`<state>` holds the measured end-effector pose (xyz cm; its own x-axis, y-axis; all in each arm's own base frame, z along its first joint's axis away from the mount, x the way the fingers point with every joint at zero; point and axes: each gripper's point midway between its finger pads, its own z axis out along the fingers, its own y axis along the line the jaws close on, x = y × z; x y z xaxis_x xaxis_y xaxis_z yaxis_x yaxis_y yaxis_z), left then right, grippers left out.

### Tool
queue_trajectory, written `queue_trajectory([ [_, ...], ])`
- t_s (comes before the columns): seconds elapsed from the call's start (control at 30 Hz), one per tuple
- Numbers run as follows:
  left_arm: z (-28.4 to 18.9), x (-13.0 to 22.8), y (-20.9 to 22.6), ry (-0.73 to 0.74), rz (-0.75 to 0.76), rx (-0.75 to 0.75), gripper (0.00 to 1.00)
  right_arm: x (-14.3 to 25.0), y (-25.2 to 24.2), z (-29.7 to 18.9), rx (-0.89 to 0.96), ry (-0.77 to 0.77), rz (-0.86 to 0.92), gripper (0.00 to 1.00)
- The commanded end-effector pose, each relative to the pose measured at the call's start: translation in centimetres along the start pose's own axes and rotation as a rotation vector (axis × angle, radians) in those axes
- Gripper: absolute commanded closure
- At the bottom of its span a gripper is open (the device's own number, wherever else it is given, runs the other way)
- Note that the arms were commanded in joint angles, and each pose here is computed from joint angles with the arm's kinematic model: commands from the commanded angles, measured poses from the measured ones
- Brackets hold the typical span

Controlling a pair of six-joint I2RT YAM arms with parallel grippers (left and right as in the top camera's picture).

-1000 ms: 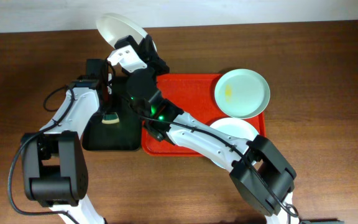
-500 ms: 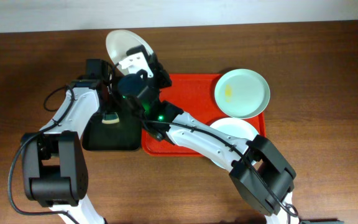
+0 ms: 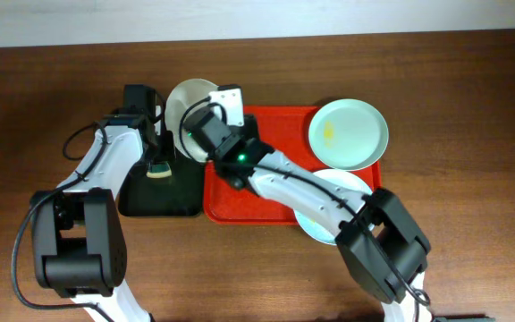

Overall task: Clean dirty plates on tray and stack at the side
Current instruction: 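Lift the white plate with the right gripper and carry it rightward, then set the white plate on the table right of the red tray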

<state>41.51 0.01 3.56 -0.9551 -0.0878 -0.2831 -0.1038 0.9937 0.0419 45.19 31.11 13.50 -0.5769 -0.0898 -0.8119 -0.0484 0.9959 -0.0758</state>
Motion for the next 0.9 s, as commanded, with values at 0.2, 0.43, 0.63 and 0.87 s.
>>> queue_trajectory([
  [0.2, 0.1, -0.2, -0.2, -0.002, 0.015, 0.012, 1.00, -4.6, -6.7, -1.6, -0.020, 0.036, 0.159, 0.96],
  [0.43, 0.1, -0.2, -0.5, -0.001, 0.015, 0.027, 1.00, -4.2, -18.0, -3.3, 0.042, 0.220, 0.271, 0.96],
  [0.63, 0.1, -0.1, -0.8, 0.001, 0.016, 0.042, 1.00, -0.2, -26.8, -3.5, -0.132, 0.493, 0.595, 0.96],
  [0.87, 0.1, -0.1, -0.8, 0.001, 0.016, 0.042, 1.00, 5.0, -39.2, -5.3, 0.044, 0.578, 0.749, 0.96],
])
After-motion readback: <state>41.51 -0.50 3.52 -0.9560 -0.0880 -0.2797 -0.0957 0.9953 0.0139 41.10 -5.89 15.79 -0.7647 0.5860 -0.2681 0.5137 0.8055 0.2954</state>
